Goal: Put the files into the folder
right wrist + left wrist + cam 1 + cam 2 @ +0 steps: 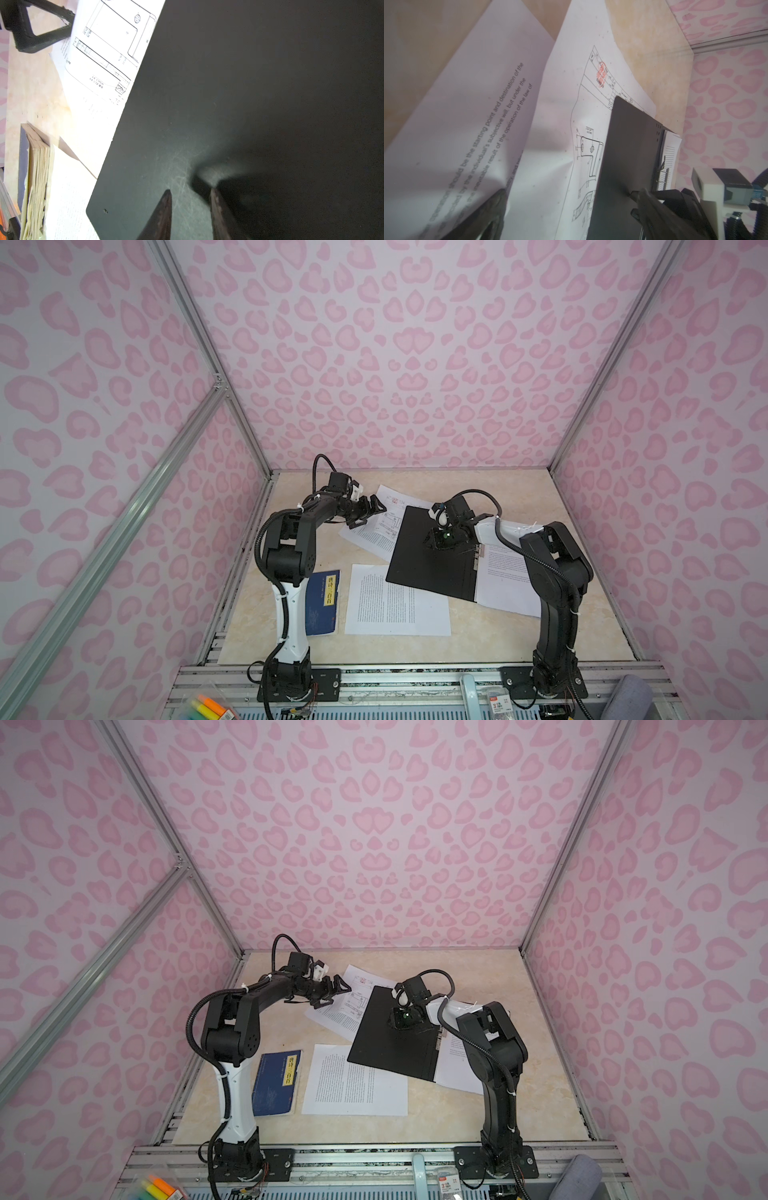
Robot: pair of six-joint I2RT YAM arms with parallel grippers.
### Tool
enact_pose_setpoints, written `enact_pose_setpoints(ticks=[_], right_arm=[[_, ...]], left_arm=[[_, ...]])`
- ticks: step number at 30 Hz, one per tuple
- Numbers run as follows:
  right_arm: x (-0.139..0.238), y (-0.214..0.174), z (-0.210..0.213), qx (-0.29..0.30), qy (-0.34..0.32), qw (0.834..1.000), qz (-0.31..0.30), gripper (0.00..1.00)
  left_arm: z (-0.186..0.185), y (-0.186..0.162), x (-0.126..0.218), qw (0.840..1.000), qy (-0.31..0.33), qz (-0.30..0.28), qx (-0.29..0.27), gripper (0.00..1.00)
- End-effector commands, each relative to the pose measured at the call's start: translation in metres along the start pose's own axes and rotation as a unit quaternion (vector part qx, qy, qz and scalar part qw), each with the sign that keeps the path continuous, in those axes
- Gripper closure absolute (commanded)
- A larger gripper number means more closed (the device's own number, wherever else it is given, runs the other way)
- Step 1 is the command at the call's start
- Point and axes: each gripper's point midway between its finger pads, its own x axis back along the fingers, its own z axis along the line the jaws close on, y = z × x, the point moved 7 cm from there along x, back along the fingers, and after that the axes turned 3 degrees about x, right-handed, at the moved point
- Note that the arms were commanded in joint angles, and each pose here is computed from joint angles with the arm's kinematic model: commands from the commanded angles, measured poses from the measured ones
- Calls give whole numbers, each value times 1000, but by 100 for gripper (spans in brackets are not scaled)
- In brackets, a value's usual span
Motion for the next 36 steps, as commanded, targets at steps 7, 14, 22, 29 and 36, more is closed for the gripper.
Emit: enact_pose_setpoints(ticks=[7,14,22,29,36], right_arm=[[-13,-13,-5,-27,10,999,30,68],[-19,-13,-2,-40,32,998,30,69],[-21,-14,-1,-45,43,997,33,70],[-23,-15,-2,-50,49,997,32,70],[-21,-13,-3,-56,59,996,27,70]], left_arm=[[-32,21,17,992,-118,-25,39,5],[-28,44,7,993,-111,-36,26,6],[-20,57,-5,993,-116,-29,12,8],[-7,61,-15,994,-104,-19,32,32],[2,57,-24,994,-99,-9,45,42]])
